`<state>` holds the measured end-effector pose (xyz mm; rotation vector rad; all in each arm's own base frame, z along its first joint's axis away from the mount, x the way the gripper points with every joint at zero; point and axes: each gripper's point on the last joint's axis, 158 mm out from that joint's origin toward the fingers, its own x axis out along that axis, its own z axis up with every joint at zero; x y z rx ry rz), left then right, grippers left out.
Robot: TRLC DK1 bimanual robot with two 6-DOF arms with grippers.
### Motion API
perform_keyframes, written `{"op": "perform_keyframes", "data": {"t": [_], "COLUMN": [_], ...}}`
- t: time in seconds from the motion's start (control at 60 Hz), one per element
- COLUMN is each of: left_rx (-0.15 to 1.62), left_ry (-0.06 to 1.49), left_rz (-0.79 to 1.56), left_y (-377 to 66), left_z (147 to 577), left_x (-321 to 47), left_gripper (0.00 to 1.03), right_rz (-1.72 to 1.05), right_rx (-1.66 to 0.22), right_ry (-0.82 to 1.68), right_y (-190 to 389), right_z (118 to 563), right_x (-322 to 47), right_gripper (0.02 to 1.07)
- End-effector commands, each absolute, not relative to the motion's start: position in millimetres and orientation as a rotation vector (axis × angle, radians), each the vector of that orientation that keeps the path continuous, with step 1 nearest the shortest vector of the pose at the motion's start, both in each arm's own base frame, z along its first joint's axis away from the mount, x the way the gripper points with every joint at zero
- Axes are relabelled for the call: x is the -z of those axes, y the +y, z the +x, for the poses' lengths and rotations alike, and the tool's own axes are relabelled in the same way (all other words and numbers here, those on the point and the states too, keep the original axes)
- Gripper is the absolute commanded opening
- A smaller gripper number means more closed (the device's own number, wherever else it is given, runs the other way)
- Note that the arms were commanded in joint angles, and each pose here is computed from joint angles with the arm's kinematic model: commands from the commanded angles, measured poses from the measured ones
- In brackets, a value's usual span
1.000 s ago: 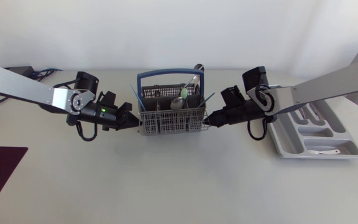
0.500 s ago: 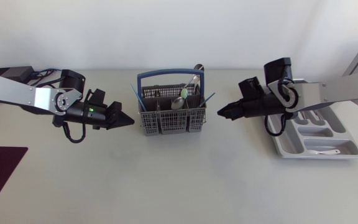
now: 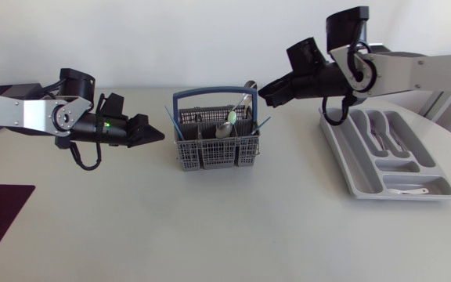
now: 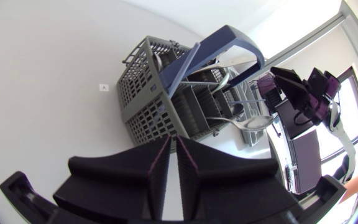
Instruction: Sort the cutlery from the basket into the organizer compartments.
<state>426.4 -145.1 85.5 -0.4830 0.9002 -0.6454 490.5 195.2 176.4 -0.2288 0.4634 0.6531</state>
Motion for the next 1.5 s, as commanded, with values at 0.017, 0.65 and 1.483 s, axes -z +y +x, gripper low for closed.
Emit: {"op": "perform_keyframes", "data": {"t": [0.017, 0.65, 1.483], "left_rx": [0.643, 0.647, 0.638], "left_ry": [0.888, 0.872, 0.844], "left_rz": [-0.463, -0.438, -0.420], "left_y": [-140.2, -135.4, -131.3], "left_z": [420.6, 412.4, 381.3], "left_x": [-85.1, -85.6, -104.4], "left_gripper": [0.11, 0.11, 0.11], "right_rz": [-0.281, -0.379, -0.397], "right_rx": [-0.660, -0.562, -0.469], "right_ry": [0.516, 0.511, 0.698], "right_y": [205.5, 223.8, 196.5], "right_z": [502.3, 546.4, 448.9], "right_x": [-140.3, -100.0, -87.5], "right_gripper": [0.68, 0.20, 0.12]}}
